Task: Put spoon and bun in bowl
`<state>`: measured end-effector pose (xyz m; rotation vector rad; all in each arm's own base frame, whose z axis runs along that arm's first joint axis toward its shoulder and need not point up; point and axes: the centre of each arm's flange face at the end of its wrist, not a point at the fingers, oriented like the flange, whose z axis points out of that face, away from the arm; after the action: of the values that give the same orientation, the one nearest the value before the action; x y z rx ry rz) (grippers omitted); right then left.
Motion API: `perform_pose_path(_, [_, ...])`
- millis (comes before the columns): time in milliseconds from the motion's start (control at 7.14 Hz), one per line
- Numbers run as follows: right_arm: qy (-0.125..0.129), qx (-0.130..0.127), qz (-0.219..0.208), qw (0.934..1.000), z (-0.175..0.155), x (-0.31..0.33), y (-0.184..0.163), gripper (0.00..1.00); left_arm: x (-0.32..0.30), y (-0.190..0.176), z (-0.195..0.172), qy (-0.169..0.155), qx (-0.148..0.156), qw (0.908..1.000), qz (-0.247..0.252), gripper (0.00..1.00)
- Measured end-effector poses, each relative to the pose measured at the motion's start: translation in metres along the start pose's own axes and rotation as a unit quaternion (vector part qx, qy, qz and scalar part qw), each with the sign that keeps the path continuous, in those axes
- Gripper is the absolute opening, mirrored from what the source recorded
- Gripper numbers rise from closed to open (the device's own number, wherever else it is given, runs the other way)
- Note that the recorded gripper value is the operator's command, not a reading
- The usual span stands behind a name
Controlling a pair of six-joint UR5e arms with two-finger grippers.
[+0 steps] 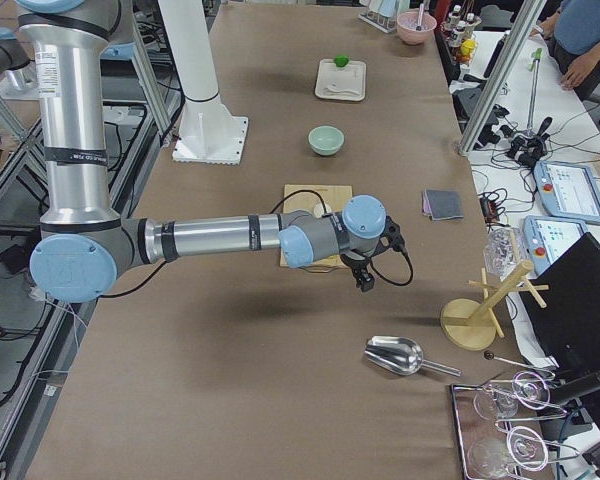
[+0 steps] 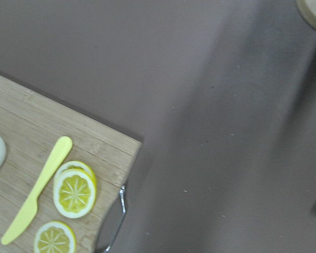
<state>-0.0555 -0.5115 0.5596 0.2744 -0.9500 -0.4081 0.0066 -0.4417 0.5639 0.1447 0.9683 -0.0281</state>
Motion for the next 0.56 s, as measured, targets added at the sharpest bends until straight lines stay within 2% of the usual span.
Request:
perform_pose_path(280, [0.007, -0.003, 0.037, 0.9993, 0.032, -0.068, -0.021, 0.98, 0.053, -0.026, 0.029, -0.012, 0.006, 0.9997, -0.02, 0.97])
perform_pose_path(560, [0.024, -0.002, 0.059, 0.998, 0.069, -0.132, -0.032, 0.94, 0.136, -0.048, 0.077, -0.025, 0.005, 0.9988, -0.041, 0.93])
